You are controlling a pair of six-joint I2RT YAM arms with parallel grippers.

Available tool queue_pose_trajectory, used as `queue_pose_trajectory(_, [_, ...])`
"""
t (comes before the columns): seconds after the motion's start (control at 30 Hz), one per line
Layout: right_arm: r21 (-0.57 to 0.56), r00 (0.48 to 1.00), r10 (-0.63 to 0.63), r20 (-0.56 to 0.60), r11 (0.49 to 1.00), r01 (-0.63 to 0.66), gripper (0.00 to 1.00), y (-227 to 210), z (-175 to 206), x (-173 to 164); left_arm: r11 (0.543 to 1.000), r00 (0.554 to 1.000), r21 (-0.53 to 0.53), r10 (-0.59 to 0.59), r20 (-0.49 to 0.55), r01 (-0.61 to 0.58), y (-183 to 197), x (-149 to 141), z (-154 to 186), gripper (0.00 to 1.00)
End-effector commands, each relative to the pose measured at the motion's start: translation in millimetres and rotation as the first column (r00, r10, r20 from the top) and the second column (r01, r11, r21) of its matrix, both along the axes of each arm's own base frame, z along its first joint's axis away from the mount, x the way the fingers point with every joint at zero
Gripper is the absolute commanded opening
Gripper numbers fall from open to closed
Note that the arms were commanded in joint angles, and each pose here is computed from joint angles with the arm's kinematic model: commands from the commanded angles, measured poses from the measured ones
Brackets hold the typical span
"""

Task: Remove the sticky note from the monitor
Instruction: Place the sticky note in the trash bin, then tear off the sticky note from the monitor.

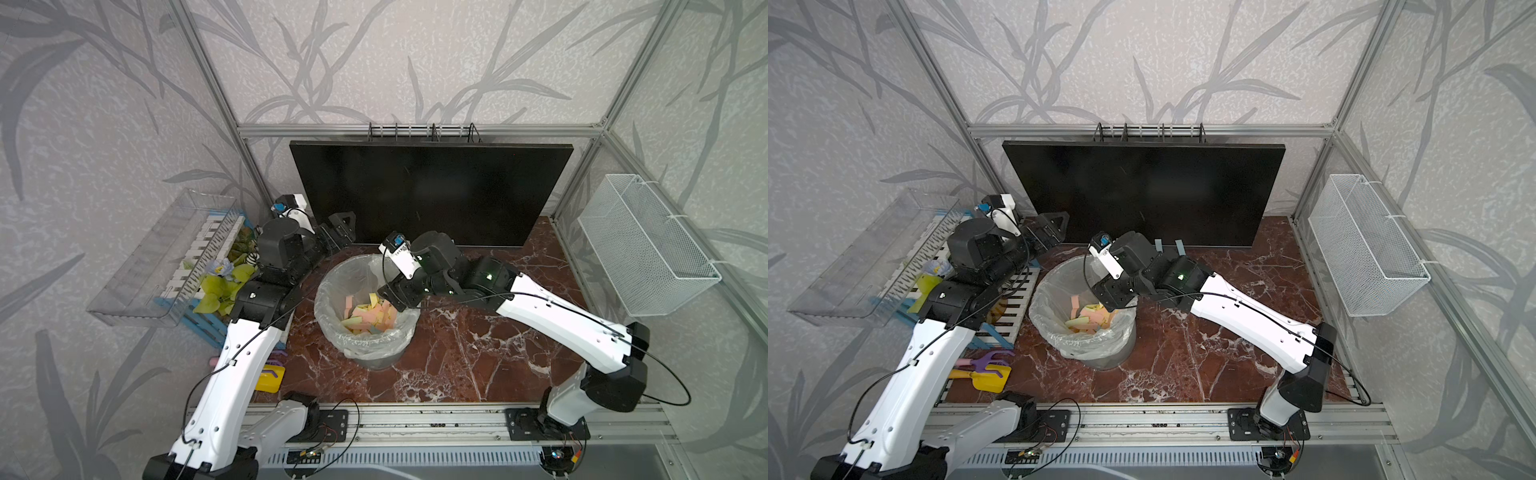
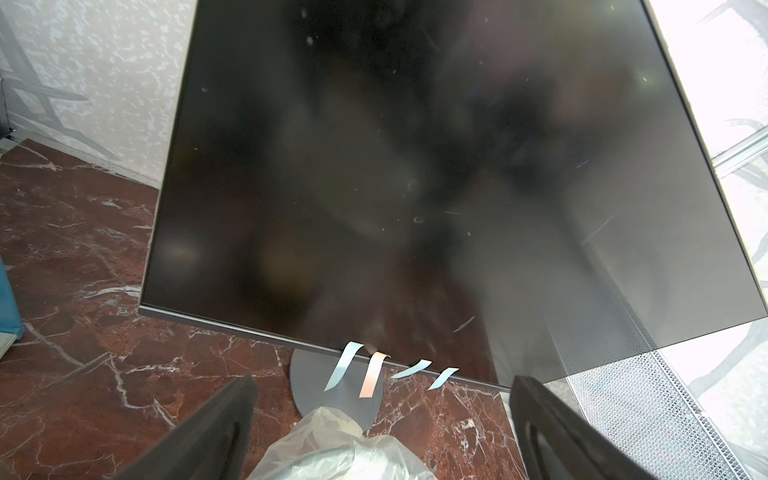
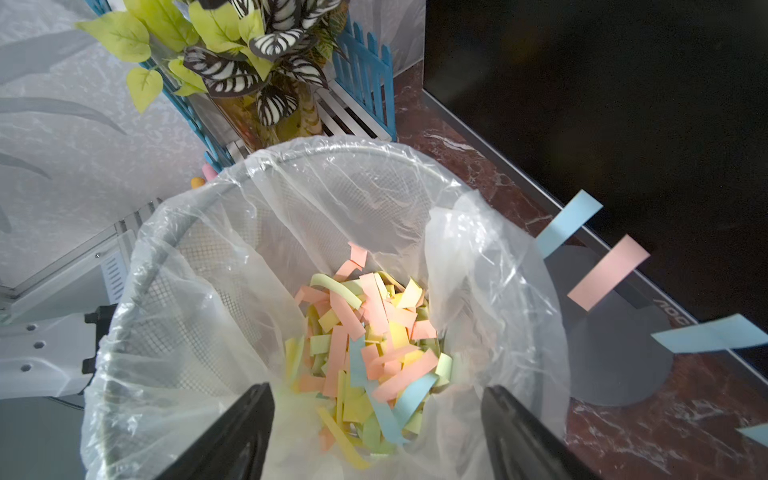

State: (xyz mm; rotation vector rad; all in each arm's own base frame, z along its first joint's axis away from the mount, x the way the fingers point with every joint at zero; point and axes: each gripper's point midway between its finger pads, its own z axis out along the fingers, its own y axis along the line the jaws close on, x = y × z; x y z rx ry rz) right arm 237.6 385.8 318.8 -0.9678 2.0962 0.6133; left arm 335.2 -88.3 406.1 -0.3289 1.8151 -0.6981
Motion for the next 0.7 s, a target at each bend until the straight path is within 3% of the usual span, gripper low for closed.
queue_pose_trajectory(0.0, [-0.016, 0.999, -0.038, 0.015, 0.999, 0.038, 0.84, -17, 3, -4, 1.000, 1.000, -0.001, -0.009, 0.005, 0.009, 0, -1, 0, 1.00])
queue_pose_trajectory(0.13, [0.052, 0.992, -0.124, 0.029, 0.991, 0.122, 0.84, -40, 17, 2, 1.000, 1.000, 0.000, -0.018, 0.006, 0.018, -2, -2, 1, 1.00])
queue_pose_trajectory(0.37, [0.247, 0.954, -0.276, -0.116, 0.922, 0.297, 0.83, -107, 12, 26, 0.998, 0.998, 0.009, -0.062, 0.020, 0.062, -8, -3, 2, 1.00])
queue_pose_trajectory(0.53, [0.416, 0.900, -0.358, -0.248, 0.800, 0.433, 0.82, -160, -13, 48, 0.991, 0.990, 0.002, -0.130, 0.047, 0.130, -20, -4, 7, 1.00])
queue_pose_trajectory(0.67, [0.518, 0.872, -0.403, -0.278, 0.702, 0.489, 0.82, -193, -37, 65, 0.981, 0.979, -0.024, -0.193, 0.063, 0.195, -32, -5, 8, 1.00])
